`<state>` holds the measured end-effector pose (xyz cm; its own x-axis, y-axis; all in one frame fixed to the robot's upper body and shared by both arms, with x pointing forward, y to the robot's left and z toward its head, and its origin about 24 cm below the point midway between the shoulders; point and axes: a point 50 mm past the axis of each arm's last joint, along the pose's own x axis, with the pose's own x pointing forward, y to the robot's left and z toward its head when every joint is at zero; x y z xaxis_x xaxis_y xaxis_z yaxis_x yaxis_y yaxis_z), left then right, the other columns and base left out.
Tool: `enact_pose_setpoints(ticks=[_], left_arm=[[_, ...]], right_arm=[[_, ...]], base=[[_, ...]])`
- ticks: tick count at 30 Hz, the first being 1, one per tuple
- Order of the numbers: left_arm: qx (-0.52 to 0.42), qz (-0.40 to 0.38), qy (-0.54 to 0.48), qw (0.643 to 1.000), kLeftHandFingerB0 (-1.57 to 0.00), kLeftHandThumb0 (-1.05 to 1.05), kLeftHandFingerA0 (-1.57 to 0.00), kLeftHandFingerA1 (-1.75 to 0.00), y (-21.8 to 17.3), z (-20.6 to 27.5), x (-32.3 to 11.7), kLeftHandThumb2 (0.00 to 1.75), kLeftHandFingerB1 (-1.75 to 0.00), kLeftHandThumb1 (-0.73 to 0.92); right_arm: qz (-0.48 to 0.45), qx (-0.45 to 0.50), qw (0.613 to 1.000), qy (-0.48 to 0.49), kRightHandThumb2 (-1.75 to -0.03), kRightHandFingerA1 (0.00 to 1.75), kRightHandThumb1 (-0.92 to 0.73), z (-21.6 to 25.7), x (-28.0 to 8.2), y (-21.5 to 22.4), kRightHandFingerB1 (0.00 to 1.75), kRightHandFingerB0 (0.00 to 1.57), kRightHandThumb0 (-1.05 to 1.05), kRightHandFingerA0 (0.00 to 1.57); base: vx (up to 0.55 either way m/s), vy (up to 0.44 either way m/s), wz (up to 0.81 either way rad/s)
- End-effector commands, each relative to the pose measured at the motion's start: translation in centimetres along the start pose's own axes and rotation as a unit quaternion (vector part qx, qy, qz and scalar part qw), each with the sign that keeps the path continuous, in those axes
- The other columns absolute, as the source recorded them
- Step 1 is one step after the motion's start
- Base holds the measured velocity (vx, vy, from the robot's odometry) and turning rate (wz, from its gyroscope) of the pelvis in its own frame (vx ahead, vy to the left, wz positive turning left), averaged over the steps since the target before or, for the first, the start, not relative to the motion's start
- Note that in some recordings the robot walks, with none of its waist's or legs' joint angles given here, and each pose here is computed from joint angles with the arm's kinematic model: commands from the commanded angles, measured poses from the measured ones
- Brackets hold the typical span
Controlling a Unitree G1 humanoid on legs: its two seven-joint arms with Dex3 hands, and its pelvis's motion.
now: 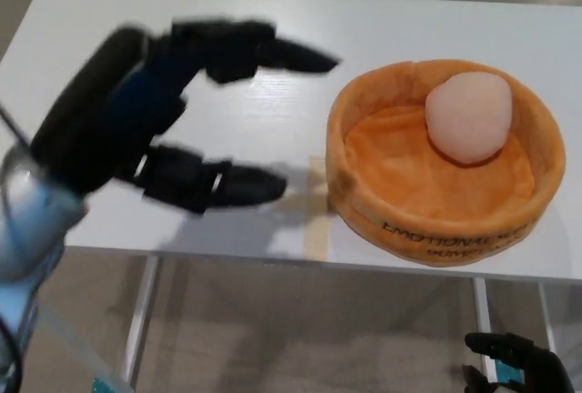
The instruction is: Use the left hand to pick up the pink round toy on the left and place it inside the orange plate on the desk.
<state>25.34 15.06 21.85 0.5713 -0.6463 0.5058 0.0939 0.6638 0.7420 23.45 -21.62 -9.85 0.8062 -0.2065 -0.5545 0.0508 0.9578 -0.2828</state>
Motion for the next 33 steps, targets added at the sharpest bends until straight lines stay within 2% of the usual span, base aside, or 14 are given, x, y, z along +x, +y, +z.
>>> enact_pose_setpoints(ticks=[1, 12, 13, 14, 15, 17, 21, 22, 24, 25, 28, 31, 32, 33], left_arm=[[-0.462, -0.088, 0.109, 0.876, -0.54, -0.39, -0.63, -0.47, -6.1, 1.0, -12.5, 0.58, -0.41, 0.64], [-0.406, -0.153, 0.339, 0.835, -0.75, -0.51, -0.94, -0.56, -12.1, -4.7, -18.6, 0.61, -0.50, 0.71], [-0.408, -0.151, 0.359, 0.826, -0.67, -0.50, -0.88, -0.71, -12.6, -5.4, -19.3, 0.95, -0.64, 0.60], [-0.410, -0.148, 0.377, 0.817, -0.67, -0.50, -0.88, -0.71, -13.2, -6.2, -19.9, 0.95, -0.64, 0.60], [-0.411, -0.147, 0.380, 0.816, -0.47, -0.30, -0.74, -0.78, -13.3, -6.3, -20.0, 0.89, -0.61, 0.64], [-0.406, -0.137, 0.407, 0.807, -0.65, -0.52, -0.87, -0.72, -13.9, -7.1, -20.7, 0.94, -0.63, 0.60], [-0.376, -0.077, 0.491, 0.782, -0.63, -0.60, -0.88, -0.71, -15.5, -9.8, -22.4, 0.95, -0.61, 0.60], [-0.356, -0.064, 0.510, 0.780, -0.58, -0.63, -0.88, -0.56, -15.8, -10.3, -22.8, 0.62, -0.41, 0.63], [-0.333, -0.056, 0.526, 0.780, -0.58, -0.63, -0.88, -0.56, -16.0, -10.8, -23.1, 0.62, -0.41, 0.63], [-0.271, -0.064, 0.553, 0.785, -0.45, -0.62, -0.72, -0.60, -16.3, -11.4, -23.6, 0.84, -0.50, 0.53], [-0.206, -0.077, 0.607, 0.763, -0.27, -0.64, -0.35, -0.48, -17.0, -12.5, -24.5, 0.79, -0.42, 0.49], [-0.197, -0.082, 0.630, 0.747, -0.27, -0.64, -0.35, -0.48, -17.2, -13.0, -24.9, 0.79, -0.42, 0.49], [-0.210, -0.083, 0.649, 0.726, -0.09, -0.30, -0.10, -0.53, -17.2, -13.3, -25.2, 0.90, -0.50, 0.30], [-0.215, -0.083, 0.655, 0.720, -0.08, -0.30, -0.09, -0.53, -17.2, -13.4, -25.4, 0.89, -0.50, 0.29]], right_arm=[[0.005, -0.015, 0.999, 0.029, -0.57, 0.70, -0.60, -1.5, -0.4, -0.6, 0.52, 0.59, -0.31, 0.67], [0.005, -0.019, 0.999, 0.025, -0.57, 0.74, -0.60, -1.2, -0.3, -0.9, 0.53, 0.60, -0.31, 0.69], [0.004, -0.019, 0.999, 0.026, -0.57, 0.74, -0.59, -1.2, -0.3, -0.9, 0.52, 0.60, -0.31, 0.69], [0.003, -0.018, 0.999, 0.027, -0.57, 0.74, -0.59, -1.2, -0.3, -0.9, 0.52, 0.60, -0.31, 0.69], [0.003, -0.018, 0.999, 0.027, -0.57, 0.74, -0.59, -1.2, -0.3, -0.9, 0.52, 0.60, -0.32, 0.70], [0.005, -0.020, 0.999, 0.027, -0.57, 0.74, -0.60, -1.2, -0.3, -0.9, 0.52, 0.60, -0.32, 0.69], [0.006, -0.018, 0.999, 0.026, -0.57, 0.73, -0.60, -1.2, -0.3, -0.8, 0.52, 0.60, -0.31, 0.68], [0.005, -0.018, 0.999, 0.027, -0.57, 0.70, -0.60, -1.2, -0.3, -0.8, 0.51, 0.60, -0.31, 0.68], [0.004, -0.019, 0.999, 0.029, -0.57, 0.70, -0.60, -1.2, -0.3, -0.8, 0.51, 0.60, -0.31, 0.68], [0.005, -0.018, 0.999, 0.028, -0.57, 0.72, -0.60, -1.2, -0.3, -0.8, 0.52, 0.60, -0.31, 0.67], [0.006, -0.017, 0.999, 0.029, -0.57, 0.72, -0.60, -1.3, -0.3, -0.8, 0.52, 0.60, -0.30, 0.69], [0.006, -0.016, 0.999, 0.030, -0.57, 0.72, -0.60, -1.3, -0.3, -0.8, 0.52, 0.60, -0.30, 0.69], [0.006, -0.020, 0.999, 0.029, -0.57, 0.70, -0.61, -1.3, -0.3, -0.7, 0.51, 0.59, -0.30, 0.69], [0.006, -0.020, 0.999, 0.029, -0.57, 0.71, -0.60, -1.3, -0.3, -0.7, 0.52, 0.59, -0.30, 0.69]], base=[[0.00, 0.000, 0.00], [0.00, 0.000, 0.00], [0.00, 0.000, 0.00], [0.00, 0.000, 0.00], [0.00, 0.000, 0.00], [0.00, 0.000, 0.00], [0.00, 0.000, 0.00], [0.00, 0.000, 0.00], [0.00, 0.000, 0.00], [0.00, 0.000, 0.00], [0.00, 0.000, 0.00], [0.00, 0.000, 0.00], [0.00, 0.000, 0.00], [0.00, 0.000, 0.00]])
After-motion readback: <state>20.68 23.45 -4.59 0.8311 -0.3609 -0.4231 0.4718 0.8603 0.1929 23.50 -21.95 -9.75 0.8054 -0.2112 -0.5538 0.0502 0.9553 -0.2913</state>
